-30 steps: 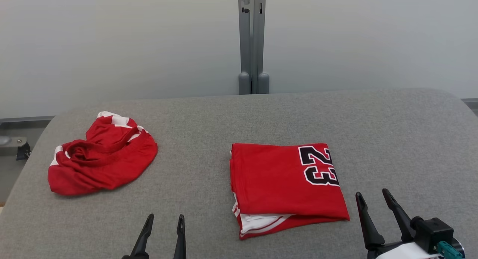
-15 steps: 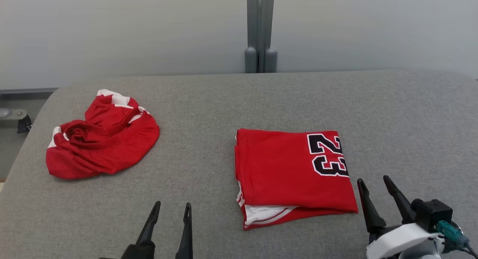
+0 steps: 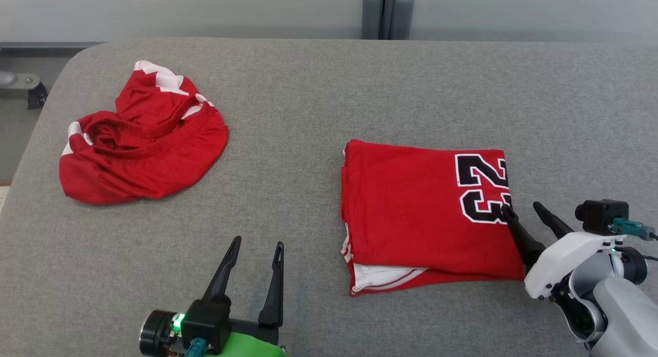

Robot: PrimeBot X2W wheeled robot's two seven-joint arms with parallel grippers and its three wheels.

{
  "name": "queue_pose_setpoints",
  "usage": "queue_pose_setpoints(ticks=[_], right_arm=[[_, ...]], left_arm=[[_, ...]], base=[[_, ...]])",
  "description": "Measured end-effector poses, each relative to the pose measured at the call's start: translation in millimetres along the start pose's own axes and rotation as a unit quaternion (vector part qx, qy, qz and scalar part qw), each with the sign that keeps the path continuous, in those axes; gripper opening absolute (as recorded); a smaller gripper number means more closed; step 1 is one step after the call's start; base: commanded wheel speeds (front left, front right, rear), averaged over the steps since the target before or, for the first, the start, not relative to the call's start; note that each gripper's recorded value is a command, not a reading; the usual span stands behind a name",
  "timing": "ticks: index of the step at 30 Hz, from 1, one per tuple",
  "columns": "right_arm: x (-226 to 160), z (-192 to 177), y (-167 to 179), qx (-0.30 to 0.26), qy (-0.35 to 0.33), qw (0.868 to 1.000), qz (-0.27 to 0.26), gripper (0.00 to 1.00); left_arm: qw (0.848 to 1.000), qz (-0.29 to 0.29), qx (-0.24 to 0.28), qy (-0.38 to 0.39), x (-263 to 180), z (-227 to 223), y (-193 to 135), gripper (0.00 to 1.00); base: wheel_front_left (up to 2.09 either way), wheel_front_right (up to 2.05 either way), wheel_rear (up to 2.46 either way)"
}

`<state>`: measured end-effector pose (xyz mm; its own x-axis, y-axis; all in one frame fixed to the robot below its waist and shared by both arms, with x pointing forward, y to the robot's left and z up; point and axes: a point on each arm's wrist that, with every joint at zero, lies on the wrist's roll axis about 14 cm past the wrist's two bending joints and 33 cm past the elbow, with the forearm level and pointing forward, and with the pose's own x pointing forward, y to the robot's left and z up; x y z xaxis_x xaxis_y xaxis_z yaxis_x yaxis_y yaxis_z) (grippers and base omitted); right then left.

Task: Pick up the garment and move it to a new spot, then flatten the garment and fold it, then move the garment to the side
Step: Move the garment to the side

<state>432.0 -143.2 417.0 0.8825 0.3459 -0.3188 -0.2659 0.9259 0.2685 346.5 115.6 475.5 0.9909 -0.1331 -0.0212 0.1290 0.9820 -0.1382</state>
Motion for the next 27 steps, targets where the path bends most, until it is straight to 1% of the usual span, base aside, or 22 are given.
queue_pose_setpoints(ticks=[6, 7, 8, 9, 14, 17, 20, 24, 27], right_arm=[[16, -24, 1, 0.020, 0.072, 0.997, 0.017, 1.00], [16, -28, 2, 0.021, 0.082, 0.996, 0.019, 0.48], [17, -31, 2, 0.020, 0.091, 0.995, 0.022, 0.04], [19, -32, 1, 0.017, 0.094, 0.995, 0.023, 0.00], [25, -23, -13, 0.003, 0.077, 0.997, 0.018, 0.00], [25, -16, -34, -0.019, 0.071, 0.997, 0.000, 0.00], [28, -1, -58, -0.041, 0.056, 0.997, -0.022, 0.00], [32, 29, -100, -0.080, 0.033, 0.994, -0.062, 0.00], [34, 51, -133, -0.109, 0.020, 0.989, -0.096, 0.00]], left_arm=[[1.000, 0.017, -0.001, 0.014, 3, -8, 10, 1.00], [1.000, 0.018, -0.001, 0.015, 4, -9, 11, 1.00], [1.000, 0.019, 0.000, 0.017, 5, -10, 12, 1.00], [1.000, 0.020, 0.000, 0.018, 7, -11, 12, 1.00], [1.000, 0.014, 0.004, 0.024, 15, -15, 10, 1.00], [1.000, 0.004, 0.003, 0.025, 22, -17, 6, 1.00], [1.000, -0.011, 0.005, 0.025, 32, -19, -1, 1.00], [0.999, -0.041, 0.011, 0.021, 50, -21, -14, 1.00], [0.998, -0.066, 0.015, 0.018, 65, -24, -24, 1.00]], base=[[0.00, 0.00, 0.00], [0.00, 0.00, 0.00], [0.00, 0.00, 0.00], [0.00, 0.00, 0.00], [0.00, 0.00, 0.00], [0.00, 0.00, 0.00], [0.00, 0.00, 0.00], [0.00, 0.00, 0.00], [0.00, 0.00, 0.00]])
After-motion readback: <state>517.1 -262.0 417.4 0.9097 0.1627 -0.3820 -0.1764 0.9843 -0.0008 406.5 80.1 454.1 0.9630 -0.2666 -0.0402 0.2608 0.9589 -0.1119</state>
